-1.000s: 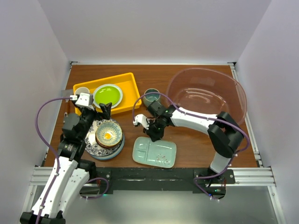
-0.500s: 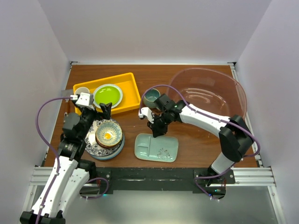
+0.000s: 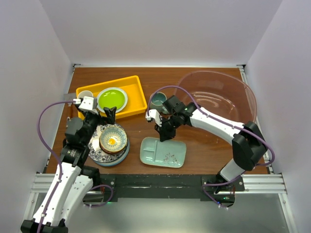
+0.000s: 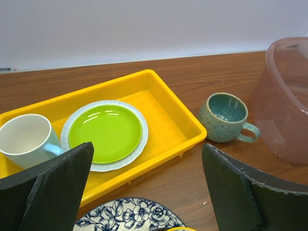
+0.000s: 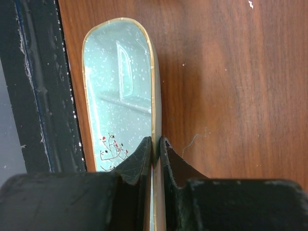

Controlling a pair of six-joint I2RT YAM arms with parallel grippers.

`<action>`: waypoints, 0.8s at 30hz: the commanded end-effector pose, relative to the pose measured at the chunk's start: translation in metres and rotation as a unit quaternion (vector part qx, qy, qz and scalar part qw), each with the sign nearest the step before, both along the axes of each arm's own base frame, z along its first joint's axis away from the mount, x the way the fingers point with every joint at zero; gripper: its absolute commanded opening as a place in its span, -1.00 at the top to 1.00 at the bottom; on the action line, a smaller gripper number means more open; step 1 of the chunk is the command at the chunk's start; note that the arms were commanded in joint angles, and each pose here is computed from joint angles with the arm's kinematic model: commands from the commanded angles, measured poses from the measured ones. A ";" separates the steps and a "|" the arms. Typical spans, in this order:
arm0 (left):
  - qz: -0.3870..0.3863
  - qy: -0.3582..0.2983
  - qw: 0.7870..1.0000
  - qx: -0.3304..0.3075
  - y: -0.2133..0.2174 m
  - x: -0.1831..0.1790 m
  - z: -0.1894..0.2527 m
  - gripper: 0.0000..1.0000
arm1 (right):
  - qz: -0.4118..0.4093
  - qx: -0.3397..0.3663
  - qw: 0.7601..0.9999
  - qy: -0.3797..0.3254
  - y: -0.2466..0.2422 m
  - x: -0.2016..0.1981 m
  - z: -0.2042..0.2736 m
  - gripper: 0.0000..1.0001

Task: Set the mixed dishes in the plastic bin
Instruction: Pick up the plate at the center of the board.

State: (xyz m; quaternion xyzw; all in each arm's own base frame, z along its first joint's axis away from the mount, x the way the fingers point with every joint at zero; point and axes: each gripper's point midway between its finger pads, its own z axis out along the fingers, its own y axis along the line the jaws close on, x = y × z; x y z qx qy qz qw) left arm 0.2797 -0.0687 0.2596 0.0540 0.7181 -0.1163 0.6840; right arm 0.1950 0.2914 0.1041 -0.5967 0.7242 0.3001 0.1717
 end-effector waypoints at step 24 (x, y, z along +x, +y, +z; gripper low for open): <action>0.000 -0.029 1.000 0.004 0.002 0.002 0.018 -1.00 | -0.025 0.112 0.993 -0.036 0.018 0.023 0.116 1.00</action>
